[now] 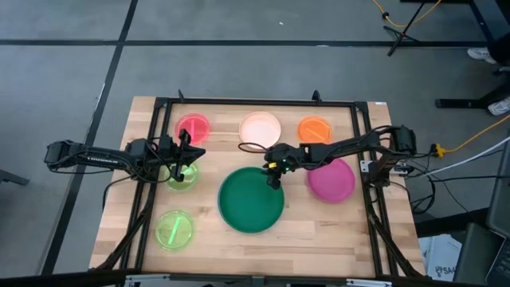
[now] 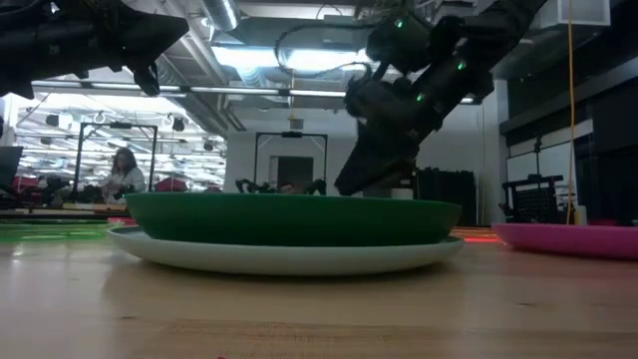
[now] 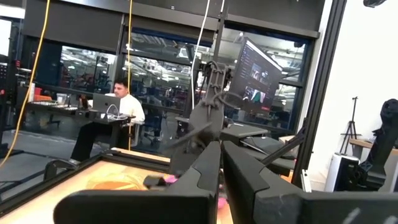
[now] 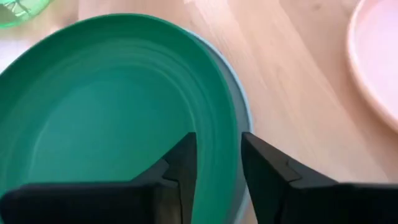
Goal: Stack plastic plates
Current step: Stack the pink plate on the stacked plates
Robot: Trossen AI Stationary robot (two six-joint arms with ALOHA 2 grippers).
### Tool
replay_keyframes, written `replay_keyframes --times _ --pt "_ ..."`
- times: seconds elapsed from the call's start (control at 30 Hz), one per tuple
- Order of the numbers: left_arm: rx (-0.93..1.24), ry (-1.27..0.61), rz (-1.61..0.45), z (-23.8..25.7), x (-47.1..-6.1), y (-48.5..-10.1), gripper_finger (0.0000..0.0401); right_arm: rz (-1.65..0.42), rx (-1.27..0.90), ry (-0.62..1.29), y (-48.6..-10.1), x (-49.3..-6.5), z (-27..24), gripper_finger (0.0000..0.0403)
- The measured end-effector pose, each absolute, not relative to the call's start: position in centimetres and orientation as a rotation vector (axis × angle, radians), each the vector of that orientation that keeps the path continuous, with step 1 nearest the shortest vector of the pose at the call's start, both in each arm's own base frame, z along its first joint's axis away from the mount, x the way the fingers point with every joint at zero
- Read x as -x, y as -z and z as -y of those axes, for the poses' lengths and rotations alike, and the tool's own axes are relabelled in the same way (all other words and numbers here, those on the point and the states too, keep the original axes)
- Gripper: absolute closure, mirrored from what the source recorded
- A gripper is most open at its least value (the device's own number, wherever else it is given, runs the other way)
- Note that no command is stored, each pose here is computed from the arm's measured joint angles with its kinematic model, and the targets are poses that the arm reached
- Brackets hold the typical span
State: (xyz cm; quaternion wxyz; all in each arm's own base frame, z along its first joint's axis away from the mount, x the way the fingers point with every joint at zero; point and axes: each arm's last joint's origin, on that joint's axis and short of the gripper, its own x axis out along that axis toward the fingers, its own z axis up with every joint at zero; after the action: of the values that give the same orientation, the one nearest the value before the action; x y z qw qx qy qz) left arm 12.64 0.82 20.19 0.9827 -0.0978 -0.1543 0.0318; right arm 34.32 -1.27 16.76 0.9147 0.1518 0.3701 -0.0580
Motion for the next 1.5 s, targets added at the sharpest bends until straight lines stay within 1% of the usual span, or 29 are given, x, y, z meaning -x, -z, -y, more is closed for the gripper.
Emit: replay_keyframes --times 0.13,0.33,0.47,0.67,0.87,1.23,1.5 --pt "0.197 -0.074 0.320 -0.9 -12.6 -20.3 0.0390 -0.772 -0.261 0.131 -19.2 -32.8 1.3 0.0284" --pt "0.199 -0.082 0.320 -0.9 -12.6 -20.3 0.0390 -0.850 -0.239 0.157 -22.2 -29.4 1.2 0.0283" --pt "0.200 -0.085 0.321 -0.9 -12.6 -20.3 0.0390 -0.918 -0.212 0.173 -23.5 -27.2 1.2 0.0283" --pt "0.202 -0.101 0.322 -0.9 -12.6 -20.3 0.0390 -0.962 -0.162 0.185 -24.8 -25.1 1.2 0.0283" --pt "0.205 -0.116 0.323 -1.0 -12.6 -20.3 0.0390 -0.989 -0.144 0.176 -24.9 -23.9 1.1 0.0283" --pt "0.203 -0.122 0.279 -1.0 -12.9 -19.8 0.0390 -1.014 -0.175 0.164 -22.5 -20.9 0.9 0.0283" --pt "0.179 -0.125 0.250 -1.0 -13.4 -19.4 0.0390 -1.009 -0.144 0.164 -23.0 -20.1 0.9 0.0283"
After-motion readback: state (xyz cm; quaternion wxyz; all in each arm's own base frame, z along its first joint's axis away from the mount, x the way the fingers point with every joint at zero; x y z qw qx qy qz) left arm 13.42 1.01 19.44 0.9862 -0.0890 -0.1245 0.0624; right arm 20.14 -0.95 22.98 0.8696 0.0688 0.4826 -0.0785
